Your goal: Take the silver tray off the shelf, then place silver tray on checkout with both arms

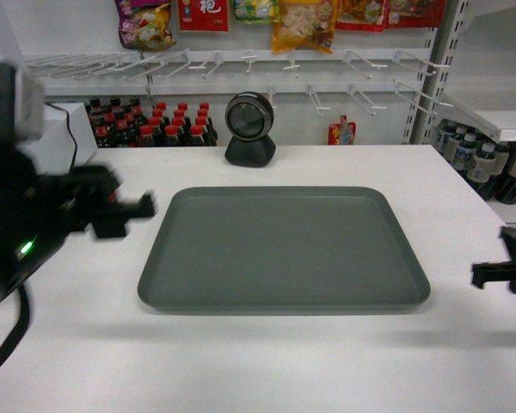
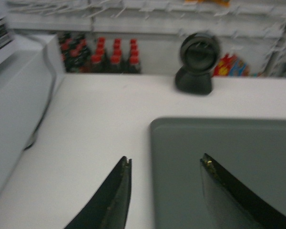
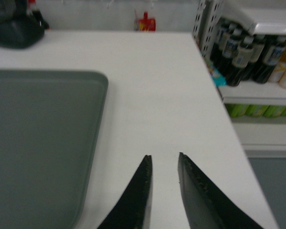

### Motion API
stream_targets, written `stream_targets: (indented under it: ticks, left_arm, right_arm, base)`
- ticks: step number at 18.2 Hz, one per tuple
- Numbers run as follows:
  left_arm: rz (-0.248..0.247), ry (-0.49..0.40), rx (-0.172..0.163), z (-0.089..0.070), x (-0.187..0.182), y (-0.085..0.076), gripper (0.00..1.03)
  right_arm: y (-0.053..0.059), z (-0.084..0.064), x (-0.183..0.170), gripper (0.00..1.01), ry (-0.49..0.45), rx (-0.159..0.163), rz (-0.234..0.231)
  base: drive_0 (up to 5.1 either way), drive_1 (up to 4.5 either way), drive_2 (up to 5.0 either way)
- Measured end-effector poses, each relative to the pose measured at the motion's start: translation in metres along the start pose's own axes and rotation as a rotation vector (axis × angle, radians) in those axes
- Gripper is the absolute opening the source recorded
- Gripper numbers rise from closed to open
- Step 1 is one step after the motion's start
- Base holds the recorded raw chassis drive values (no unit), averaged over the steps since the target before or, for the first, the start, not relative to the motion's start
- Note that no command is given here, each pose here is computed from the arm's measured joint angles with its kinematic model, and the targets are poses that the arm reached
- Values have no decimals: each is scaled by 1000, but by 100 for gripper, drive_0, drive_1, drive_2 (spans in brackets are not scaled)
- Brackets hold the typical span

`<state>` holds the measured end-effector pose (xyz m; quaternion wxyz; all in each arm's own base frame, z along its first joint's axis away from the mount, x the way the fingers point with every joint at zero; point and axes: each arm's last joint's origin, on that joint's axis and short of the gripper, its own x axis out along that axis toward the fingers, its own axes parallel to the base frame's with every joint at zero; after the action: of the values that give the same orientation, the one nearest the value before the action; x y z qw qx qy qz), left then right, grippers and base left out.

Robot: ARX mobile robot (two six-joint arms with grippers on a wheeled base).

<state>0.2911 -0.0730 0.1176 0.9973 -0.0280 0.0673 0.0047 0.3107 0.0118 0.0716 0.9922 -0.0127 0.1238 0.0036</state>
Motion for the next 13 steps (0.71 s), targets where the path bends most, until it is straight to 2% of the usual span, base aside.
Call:
stream_targets:
  ticks: [1,2,3,4,5,7,8,9,11,13]
  left_arm:
    - [20,-8,22,-3,-17,15,32]
    - [19,-56,29,9,-26,21,23]
    - [-1,-119,24,22,-36,23,14]
    - [-9,-149,28,28,-46,28,5]
    - [-13,-144,32,27,-53,31,1]
    - [-8,-90,45,18,-72,42,1]
    - [-7,-105,42,21,-83,47,1]
    - [-5,-123,40,25,-90,50,1]
    - [0,-91,43,27,-99,54,1]
    - [-10,-118,40,33,-110,57,1]
  right_arm:
    - [-3,15,-14,9,-55,5,-8]
    - [-7,26,-27,1,-102,7,9]
    - [-9,31,-40,2,-117,12,6]
    - [-11,27,-52,2,-102,15,-2]
    - [-11,23,-61,2,-78,17,-2]
    - [-12,23,-83,2,-81,18,-8]
    - [-12,33,-96,2,-146,18,-8]
    - [-12,36,-104,2,-174,18,-7]
    - [-12,38,-117,2,-202,18,-8]
    - [-12,40,-128,2,-219,18,-8]
  base:
    - [0,0,0]
    - [0,0,0]
    - [0,0,0]
    - [0,0,0]
    - [0,0,0]
    - [0,0,0]
    - [0,0,0]
    - [0,0,0]
    - [0,0,0]
    - [0,0,0]
